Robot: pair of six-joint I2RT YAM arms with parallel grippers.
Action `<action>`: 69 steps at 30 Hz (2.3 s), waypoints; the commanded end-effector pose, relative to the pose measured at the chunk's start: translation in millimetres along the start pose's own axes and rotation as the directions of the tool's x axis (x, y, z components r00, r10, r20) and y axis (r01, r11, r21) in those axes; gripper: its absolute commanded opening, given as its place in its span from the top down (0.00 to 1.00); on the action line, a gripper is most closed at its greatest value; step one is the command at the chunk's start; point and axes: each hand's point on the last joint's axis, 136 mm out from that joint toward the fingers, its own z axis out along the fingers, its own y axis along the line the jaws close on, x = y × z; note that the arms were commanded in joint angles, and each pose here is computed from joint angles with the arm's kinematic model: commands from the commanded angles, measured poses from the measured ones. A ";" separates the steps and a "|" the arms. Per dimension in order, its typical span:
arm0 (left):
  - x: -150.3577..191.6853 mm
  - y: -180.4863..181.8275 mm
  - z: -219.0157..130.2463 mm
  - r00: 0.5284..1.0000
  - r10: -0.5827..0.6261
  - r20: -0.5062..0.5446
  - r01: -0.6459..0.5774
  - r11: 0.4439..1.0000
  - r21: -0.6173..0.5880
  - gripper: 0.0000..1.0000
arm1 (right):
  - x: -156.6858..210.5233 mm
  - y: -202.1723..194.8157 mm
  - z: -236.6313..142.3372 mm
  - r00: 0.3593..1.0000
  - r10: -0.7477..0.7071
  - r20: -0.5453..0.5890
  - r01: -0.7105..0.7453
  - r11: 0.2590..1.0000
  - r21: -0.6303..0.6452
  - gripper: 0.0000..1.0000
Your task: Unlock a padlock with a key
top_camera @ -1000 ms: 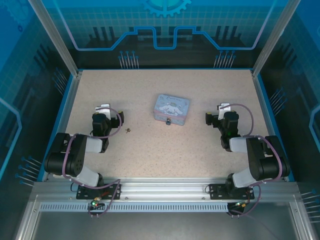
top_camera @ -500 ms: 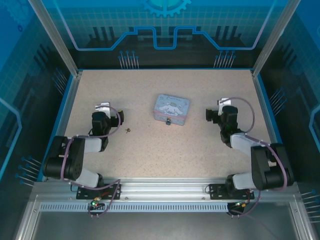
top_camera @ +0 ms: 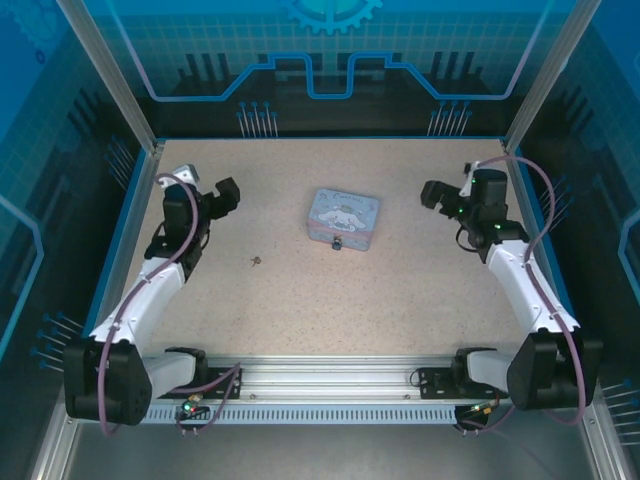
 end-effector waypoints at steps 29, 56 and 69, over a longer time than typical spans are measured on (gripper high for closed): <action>166.1 -15.6 -23.5 0.780 -0.082 -0.620 0.019 0.994 -0.108 0.01 | 191.9 176.1 62.6 0.794 -0.201 -0.574 -0.030 0.930 -0.367 0.00; 186.2 -7.8 -8.9 0.716 0.006 -0.698 -0.137 0.982 -0.133 0.01 | 152.7 180.8 59.9 0.836 -0.207 -0.508 -0.040 0.901 -0.432 0.00; 192.4 -2.1 -4.9 0.711 0.025 -0.703 -0.165 0.977 -0.133 0.01 | 182.6 161.1 46.2 0.813 -0.223 -0.537 -0.016 0.915 -0.404 0.00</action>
